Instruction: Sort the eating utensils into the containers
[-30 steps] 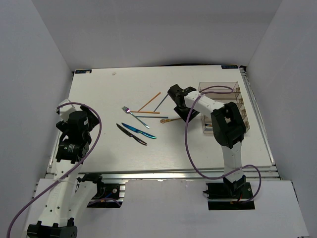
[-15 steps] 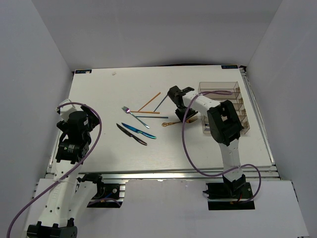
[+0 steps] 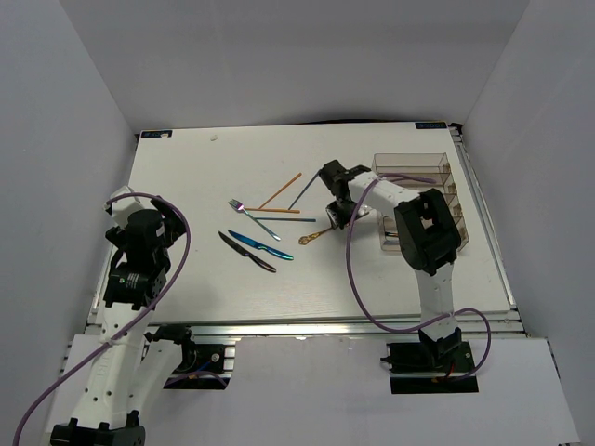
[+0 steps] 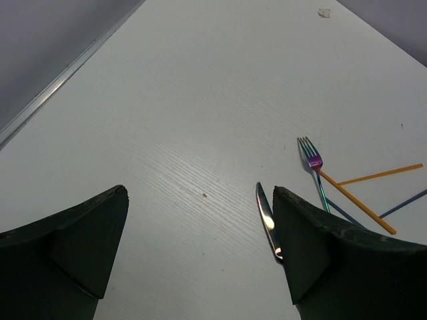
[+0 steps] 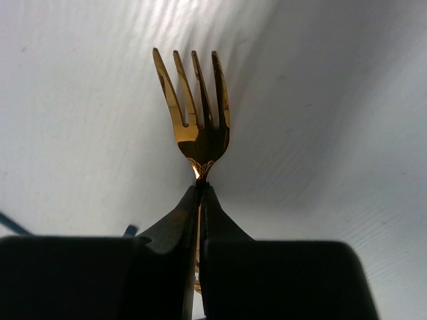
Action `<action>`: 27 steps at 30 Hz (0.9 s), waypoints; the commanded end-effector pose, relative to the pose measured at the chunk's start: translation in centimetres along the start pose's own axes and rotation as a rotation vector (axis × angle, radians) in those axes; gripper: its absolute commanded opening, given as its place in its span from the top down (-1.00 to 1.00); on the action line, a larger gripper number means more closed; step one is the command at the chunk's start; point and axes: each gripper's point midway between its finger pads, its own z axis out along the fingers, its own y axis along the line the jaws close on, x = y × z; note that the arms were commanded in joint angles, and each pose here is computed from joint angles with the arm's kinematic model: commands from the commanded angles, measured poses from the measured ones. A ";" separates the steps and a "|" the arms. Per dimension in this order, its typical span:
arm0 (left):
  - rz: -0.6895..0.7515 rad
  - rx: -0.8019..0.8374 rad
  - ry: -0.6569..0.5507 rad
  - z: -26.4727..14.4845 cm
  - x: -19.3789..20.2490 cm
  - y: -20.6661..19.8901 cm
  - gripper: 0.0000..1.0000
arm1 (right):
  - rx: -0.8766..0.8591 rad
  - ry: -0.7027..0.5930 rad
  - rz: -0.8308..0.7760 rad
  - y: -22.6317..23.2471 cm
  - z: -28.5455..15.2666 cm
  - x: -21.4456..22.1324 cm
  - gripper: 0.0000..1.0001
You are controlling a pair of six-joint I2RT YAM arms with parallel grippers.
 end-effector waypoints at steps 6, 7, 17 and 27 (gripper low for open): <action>-0.012 0.005 -0.021 -0.2 -0.5 0.0 -0.96 | -0.357 -0.070 0.041 4.2 -11.1 -5.4 1.00; -0.012 0.006 -0.023 -0.2 -0.5 0.0 -0.96 | -0.393 -0.085 0.091 4.4 -11.4 -7.4 1.00; -0.005 0.006 -0.013 0.0 -0.3 -0.1 -0.96 | -0.365 -0.220 0.361 -2.4 -7.8 -20.5 1.00; 0.004 0.002 0.001 0.3 0.0 -0.2 -0.96 | -0.244 -0.266 0.389 -6.0 -4.6 -25.0 1.00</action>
